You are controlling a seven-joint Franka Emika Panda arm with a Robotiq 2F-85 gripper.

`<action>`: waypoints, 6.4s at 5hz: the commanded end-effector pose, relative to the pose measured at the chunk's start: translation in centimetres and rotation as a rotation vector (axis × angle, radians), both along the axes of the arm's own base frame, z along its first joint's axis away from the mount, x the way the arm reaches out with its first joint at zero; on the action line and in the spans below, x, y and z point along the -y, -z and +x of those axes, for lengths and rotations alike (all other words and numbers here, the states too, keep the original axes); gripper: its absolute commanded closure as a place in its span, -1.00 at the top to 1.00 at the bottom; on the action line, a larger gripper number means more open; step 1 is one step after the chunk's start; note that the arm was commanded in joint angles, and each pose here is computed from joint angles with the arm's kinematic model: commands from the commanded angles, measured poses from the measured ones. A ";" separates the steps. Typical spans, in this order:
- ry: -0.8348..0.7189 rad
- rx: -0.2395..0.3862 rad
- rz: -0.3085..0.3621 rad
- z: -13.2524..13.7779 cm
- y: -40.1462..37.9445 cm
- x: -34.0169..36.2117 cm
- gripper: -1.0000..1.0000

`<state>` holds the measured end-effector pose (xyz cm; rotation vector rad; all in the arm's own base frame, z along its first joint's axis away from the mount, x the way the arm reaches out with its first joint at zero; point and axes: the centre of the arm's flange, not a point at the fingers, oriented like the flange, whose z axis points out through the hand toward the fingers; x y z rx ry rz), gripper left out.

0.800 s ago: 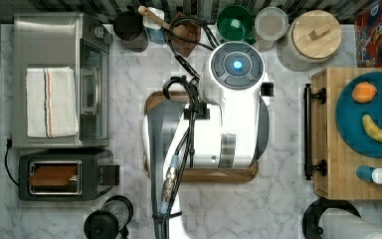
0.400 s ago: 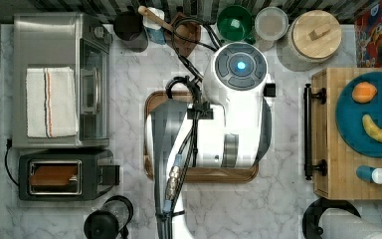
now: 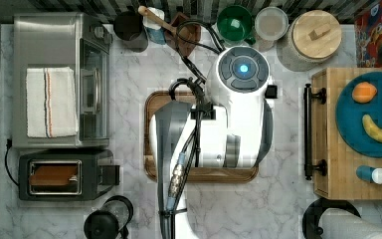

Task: Open the drawer.

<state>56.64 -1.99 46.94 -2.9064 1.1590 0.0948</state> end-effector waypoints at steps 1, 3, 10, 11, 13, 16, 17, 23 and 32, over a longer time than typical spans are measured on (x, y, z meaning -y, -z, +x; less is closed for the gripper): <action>-0.324 0.023 -0.077 -1.5 2.0 4.1 1.00; -0.541 0.065 -0.124 -2.3 3.9 9.3 1.00; -0.802 0.107 -0.292 -1.2 8.9 22.0 1.00; -0.805 0.117 -0.336 -1.0 10.3 23.2 1.00; -0.771 0.126 -0.326 -1.1 14.0 25.0 1.00; -0.696 0.134 -0.417 -3.0 16.8 27.9 1.00; -0.700 0.131 -0.419 -2.9 17.5 27.5 1.00; -0.729 -0.026 -0.158 -2.1 20.5 19.7 1.00; -0.753 0.119 0.110 -1.9 19.9 -1.3 1.00</action>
